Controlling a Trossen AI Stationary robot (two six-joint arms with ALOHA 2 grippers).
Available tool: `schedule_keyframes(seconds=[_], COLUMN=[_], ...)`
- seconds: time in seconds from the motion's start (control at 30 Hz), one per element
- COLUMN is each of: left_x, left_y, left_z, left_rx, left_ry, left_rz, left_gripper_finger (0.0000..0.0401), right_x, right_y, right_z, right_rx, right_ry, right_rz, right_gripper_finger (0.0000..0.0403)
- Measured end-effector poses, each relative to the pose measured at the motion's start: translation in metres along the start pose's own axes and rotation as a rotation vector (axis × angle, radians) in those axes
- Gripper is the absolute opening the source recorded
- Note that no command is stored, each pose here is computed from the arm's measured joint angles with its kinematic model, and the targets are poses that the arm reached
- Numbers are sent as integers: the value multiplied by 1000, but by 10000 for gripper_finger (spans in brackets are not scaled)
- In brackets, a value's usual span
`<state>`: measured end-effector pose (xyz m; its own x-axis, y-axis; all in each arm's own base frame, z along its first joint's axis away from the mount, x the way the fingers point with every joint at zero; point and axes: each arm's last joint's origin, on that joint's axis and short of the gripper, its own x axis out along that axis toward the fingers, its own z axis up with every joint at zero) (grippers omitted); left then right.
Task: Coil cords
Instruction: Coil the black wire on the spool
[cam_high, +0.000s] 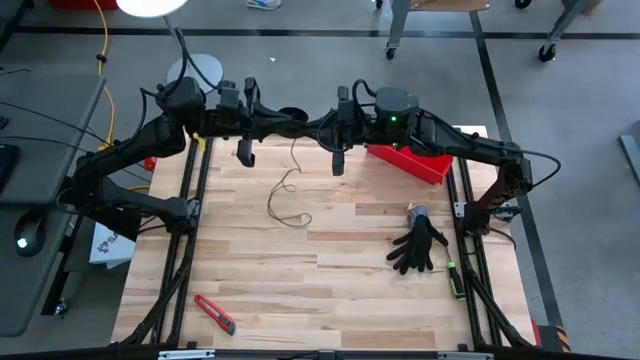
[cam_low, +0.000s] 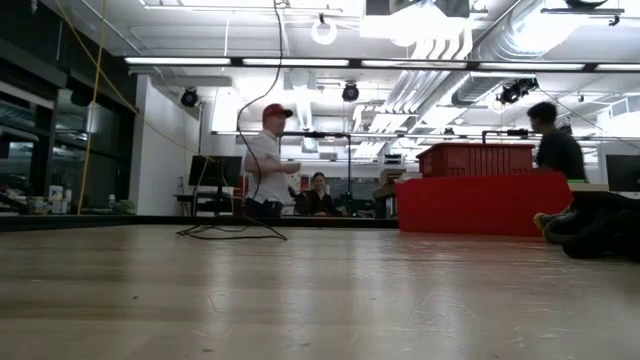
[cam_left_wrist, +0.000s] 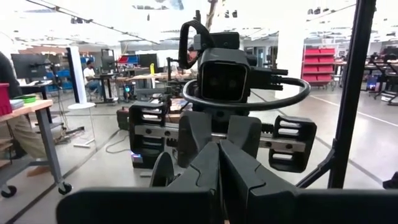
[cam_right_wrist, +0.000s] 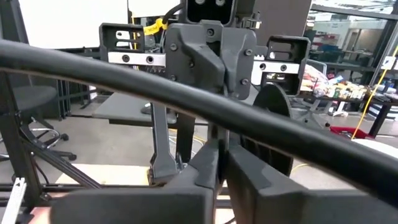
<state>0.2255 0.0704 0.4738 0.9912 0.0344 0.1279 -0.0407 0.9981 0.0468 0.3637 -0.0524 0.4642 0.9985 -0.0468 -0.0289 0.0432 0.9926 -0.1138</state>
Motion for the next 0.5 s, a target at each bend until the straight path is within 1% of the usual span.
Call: schedule_keyframes(seconds=[0.1, 0.2, 0.27, 0.37, 0.43, 0.5], left_x=[0, -2, -8, -25, -36, -44], left_y=[0, 0, 1, 2, 2, 2], left_z=[0, 0, 3, 8, 9, 5], left_rx=[-2, -5, -11, -17, -45, -96], left_ry=[-1, 6, 8, 26, 67, 129], left_rz=[0, 7, 39, 88, 116, 146], left_gripper_finger=[3, 16, 30, 59, 80, 102], right_x=[0, -1, -5, -17, -27, -33], right_y=[0, -1, -3, -11, -16, -21], right_z=[0, -2, -6, -5, 1, 7], right_rx=[8, -8, -31, -30, -33, -23], right_ry=[1, 30, 97, 146, 134, 105], right_rz=[-2, -25, -49, -85, -106, -114], right_gripper_finger=[4, 2, 1, 1, 1, 1])
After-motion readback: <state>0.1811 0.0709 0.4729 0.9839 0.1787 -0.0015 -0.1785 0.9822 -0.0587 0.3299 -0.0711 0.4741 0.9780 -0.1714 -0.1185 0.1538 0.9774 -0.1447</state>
